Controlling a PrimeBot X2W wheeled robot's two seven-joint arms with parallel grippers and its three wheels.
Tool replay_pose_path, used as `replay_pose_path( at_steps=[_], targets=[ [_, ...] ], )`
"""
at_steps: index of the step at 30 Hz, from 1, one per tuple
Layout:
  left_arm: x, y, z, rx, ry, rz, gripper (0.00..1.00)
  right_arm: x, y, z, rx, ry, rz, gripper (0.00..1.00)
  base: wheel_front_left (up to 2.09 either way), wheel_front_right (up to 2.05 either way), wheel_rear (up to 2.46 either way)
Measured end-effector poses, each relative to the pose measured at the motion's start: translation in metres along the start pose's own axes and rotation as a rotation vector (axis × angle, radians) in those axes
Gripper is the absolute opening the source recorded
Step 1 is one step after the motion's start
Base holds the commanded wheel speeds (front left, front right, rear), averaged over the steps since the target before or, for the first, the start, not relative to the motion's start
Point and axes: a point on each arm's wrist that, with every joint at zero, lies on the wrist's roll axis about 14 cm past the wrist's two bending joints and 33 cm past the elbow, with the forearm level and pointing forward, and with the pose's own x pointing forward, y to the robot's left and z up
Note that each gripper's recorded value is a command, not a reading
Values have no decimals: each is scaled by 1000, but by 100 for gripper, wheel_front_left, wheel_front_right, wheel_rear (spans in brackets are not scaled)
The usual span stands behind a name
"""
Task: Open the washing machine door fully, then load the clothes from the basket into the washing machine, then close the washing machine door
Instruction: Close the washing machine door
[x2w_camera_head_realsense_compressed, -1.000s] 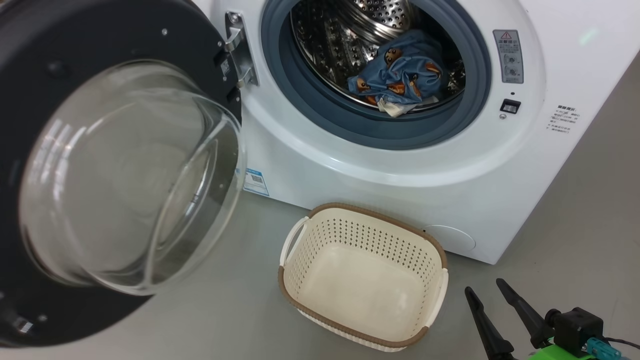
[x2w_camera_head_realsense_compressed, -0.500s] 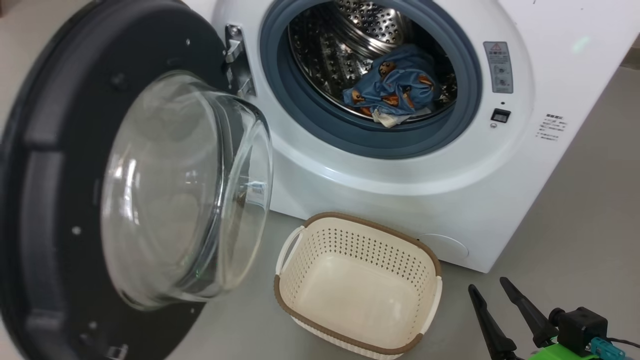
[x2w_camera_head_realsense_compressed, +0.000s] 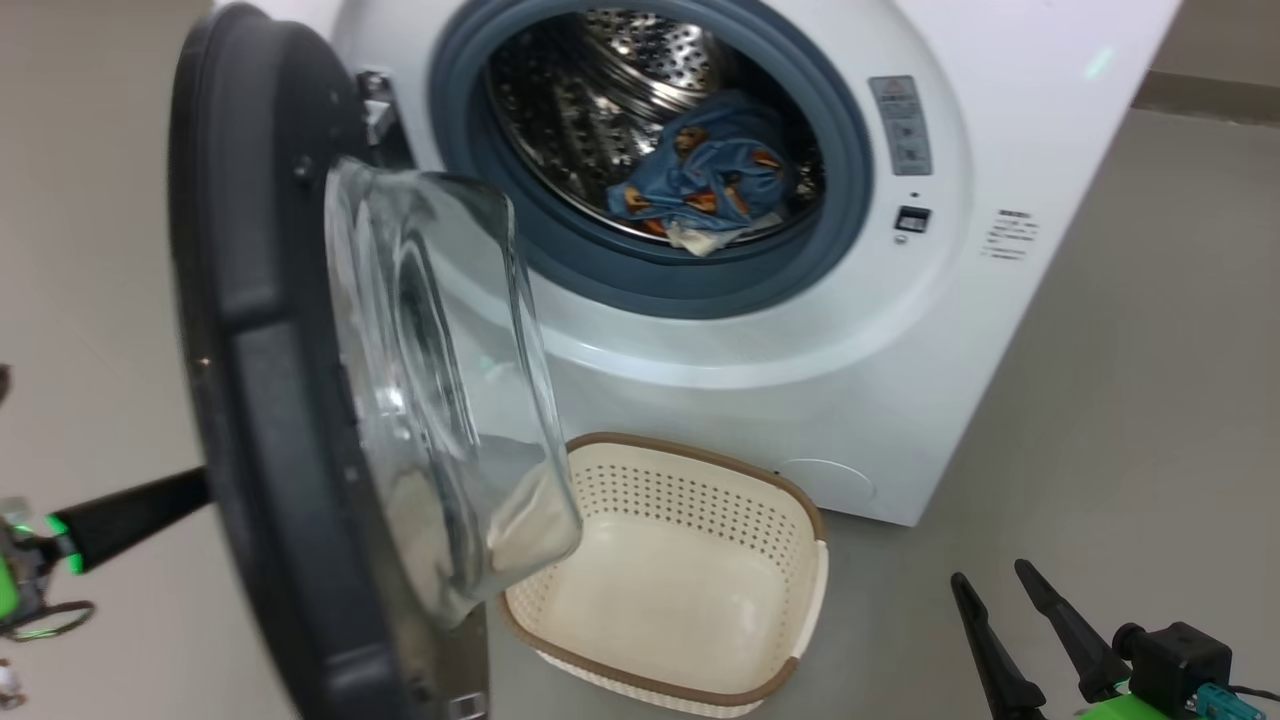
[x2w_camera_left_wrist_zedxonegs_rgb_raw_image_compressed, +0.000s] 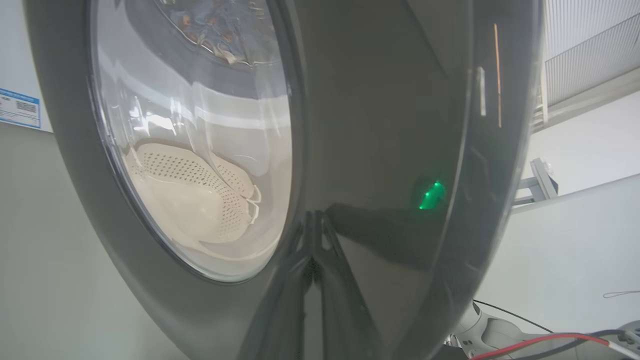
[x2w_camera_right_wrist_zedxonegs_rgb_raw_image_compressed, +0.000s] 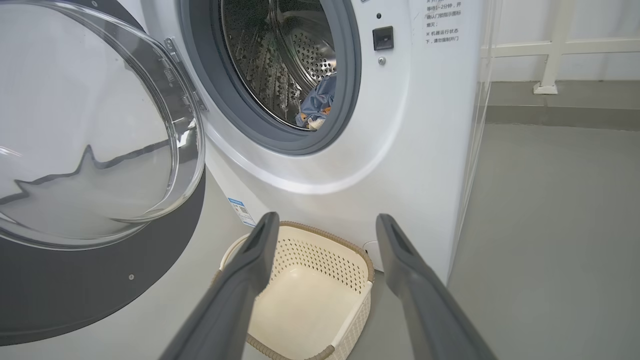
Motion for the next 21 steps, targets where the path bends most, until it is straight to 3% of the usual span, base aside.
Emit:
replay_pose_path(
  at_steps=[21],
  targets=[
    [139,-85,8,112,100,-329,0,-47,-53,5,33,-40,-225,100,0,0,0]
  ],
)
